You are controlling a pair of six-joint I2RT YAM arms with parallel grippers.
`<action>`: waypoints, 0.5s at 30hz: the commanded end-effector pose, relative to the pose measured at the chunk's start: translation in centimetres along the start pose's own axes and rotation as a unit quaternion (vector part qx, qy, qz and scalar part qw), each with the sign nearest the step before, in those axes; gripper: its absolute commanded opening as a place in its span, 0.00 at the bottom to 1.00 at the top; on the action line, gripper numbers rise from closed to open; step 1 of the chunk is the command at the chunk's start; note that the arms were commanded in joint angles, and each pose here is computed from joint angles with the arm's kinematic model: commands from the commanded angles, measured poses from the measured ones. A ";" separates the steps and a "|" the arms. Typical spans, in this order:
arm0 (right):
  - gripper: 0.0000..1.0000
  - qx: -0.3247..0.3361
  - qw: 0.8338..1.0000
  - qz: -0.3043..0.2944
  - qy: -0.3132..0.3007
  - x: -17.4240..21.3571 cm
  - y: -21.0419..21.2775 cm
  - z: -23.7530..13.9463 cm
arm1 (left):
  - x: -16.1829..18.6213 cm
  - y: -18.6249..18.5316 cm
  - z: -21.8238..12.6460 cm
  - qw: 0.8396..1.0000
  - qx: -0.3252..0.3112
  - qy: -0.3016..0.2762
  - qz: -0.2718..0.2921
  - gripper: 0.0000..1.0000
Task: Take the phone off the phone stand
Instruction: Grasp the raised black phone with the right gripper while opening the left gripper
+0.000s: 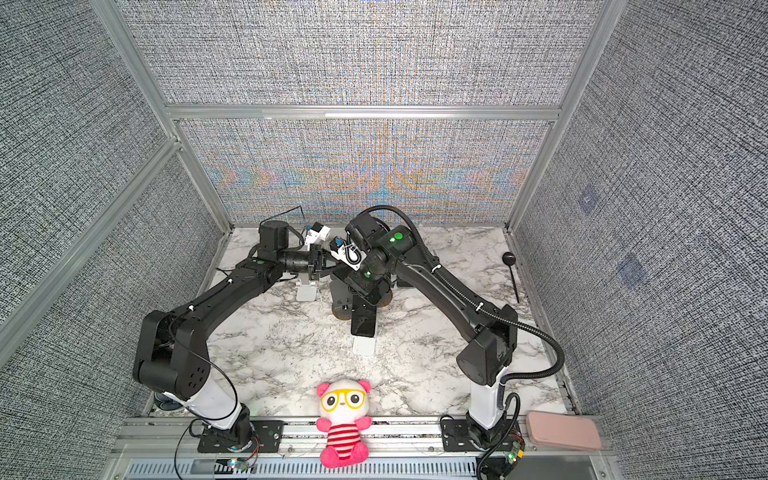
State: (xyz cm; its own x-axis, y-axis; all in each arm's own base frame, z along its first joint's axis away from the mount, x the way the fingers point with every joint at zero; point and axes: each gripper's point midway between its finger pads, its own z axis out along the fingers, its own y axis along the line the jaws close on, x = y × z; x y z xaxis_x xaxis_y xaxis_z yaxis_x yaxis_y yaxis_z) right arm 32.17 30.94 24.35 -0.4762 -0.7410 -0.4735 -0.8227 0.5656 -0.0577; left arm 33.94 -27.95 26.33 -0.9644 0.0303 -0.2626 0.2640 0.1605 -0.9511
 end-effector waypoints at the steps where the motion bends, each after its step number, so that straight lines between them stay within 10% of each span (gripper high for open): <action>1: 0.48 0.025 1.000 0.014 -0.012 -0.6 -1.0 -0.1 | -0.4 -1.0 -0.2 1.000 0.027 0.002 0.004 0.13; 15: 0.38 0.039 0.998 0.042 -0.028 -0.8 -2.7 -0.6 | -1.1 -0.5 -0.7 1.000 0.018 -0.016 0.002 0.41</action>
State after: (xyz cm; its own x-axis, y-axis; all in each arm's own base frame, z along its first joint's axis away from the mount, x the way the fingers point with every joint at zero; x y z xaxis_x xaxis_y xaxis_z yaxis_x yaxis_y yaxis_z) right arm 33.96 30.18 24.48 -0.5125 -0.7024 -0.4940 -0.7771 0.6241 -0.0812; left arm 34.56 -27.57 26.77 -0.9687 0.0090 -0.2480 0.2470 0.1320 -0.9600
